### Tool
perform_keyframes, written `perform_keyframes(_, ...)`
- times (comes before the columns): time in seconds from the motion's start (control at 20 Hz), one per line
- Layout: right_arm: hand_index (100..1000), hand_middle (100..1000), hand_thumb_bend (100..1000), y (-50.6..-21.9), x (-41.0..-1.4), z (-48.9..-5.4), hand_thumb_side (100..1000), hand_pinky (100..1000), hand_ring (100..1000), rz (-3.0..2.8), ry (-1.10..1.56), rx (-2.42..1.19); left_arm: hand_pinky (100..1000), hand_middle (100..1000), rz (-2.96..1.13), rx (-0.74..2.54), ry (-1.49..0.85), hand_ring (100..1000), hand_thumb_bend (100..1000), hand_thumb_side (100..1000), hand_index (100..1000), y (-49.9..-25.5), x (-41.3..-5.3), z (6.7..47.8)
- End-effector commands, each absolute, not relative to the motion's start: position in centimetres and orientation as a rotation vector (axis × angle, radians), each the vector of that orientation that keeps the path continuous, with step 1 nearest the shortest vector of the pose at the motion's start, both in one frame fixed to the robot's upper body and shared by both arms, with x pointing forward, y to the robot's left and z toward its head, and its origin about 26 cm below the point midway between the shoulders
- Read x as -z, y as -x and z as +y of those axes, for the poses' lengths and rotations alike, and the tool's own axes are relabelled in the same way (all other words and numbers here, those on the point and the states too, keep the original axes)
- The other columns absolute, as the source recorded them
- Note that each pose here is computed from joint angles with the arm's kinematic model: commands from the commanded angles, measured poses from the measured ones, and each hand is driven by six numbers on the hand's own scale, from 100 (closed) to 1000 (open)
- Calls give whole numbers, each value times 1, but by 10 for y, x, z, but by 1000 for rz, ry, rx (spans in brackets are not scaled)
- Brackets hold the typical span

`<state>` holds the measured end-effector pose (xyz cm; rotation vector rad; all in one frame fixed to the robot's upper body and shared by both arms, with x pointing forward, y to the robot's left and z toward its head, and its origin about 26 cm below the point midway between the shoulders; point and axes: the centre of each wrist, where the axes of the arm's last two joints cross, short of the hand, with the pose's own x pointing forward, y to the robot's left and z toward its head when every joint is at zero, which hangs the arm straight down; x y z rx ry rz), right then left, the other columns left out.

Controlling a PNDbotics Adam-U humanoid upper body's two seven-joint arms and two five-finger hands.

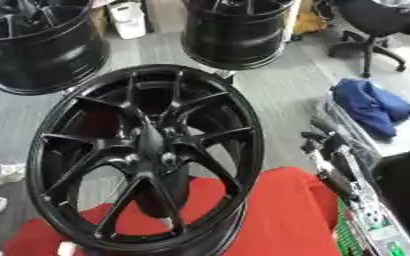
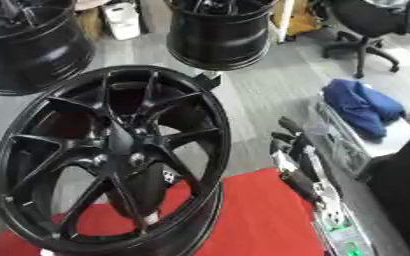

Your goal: Pull the pin out of the wheel hub.

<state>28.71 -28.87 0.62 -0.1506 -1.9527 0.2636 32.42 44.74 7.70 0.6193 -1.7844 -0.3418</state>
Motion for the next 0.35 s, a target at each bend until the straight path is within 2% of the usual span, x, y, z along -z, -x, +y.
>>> perform_keyframes(0.05, 923, 1000, 100, -290, -15, -290, 524, 753, 859, -1987, 162, -253, 704, 738, -1919, 192, -501, 693, 379, 767, 833, -304, -94, 422)
perform_keyframes(0.2, 925, 1000, 100, -290, -15, -290, 523, 753, 860, -1988, 167, -243, 696, 725, -1891, 44, -417, 681, 378, 777, 825, -283, -75, 405)
perform_keyframes(0.35, 926, 1000, 100, -290, -15, -290, 521, 753, 861, -1986, 170, -239, 693, 720, -1889, -49, -364, 676, 378, 779, 821, -278, -71, 386)
